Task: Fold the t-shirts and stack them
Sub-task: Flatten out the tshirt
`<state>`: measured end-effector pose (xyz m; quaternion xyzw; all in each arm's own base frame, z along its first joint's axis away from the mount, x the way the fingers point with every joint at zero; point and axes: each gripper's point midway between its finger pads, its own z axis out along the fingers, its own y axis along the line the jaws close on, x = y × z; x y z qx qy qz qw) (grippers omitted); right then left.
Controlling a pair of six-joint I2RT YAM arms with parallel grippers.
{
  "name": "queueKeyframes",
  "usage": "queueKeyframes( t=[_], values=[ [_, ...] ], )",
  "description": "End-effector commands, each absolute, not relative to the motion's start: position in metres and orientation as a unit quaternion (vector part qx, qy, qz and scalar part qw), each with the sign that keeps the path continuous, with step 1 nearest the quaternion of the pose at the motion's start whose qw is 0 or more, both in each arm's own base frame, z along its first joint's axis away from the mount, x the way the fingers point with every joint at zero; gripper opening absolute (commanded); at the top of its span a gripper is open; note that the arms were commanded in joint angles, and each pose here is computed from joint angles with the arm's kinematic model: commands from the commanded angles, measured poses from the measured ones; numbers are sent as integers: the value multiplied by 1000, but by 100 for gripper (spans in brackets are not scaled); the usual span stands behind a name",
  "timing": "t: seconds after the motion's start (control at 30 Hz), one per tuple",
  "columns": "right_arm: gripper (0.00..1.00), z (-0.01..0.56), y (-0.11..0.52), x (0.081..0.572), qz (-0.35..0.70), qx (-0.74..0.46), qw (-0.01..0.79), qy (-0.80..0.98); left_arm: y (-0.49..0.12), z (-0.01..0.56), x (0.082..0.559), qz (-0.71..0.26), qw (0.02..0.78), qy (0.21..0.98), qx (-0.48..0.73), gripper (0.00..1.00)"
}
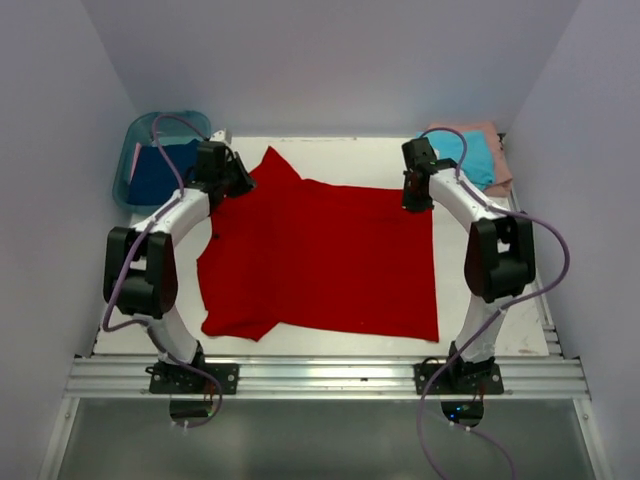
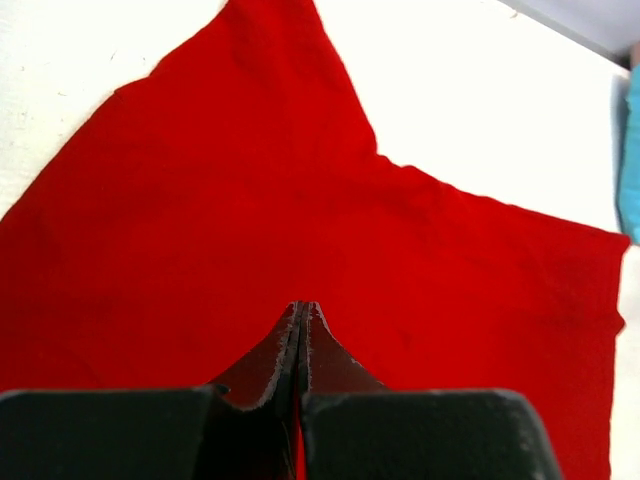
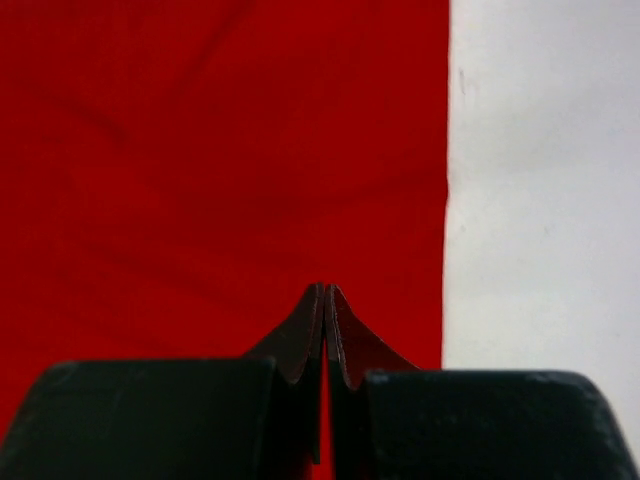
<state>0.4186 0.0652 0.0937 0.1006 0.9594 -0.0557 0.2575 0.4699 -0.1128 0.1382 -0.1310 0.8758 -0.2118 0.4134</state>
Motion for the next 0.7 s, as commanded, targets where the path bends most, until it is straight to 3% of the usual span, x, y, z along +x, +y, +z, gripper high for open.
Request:
queueKeyframes(
  t=[0.0,0.67],
  values=[
    [0,83,73,454,-31,109,272,956,-116,155,506,-237,448,852,-131,0],
    [0,6,76,512,-8,113,225,968,-104,42,566,-177,399,882,-178,0]
  ],
)
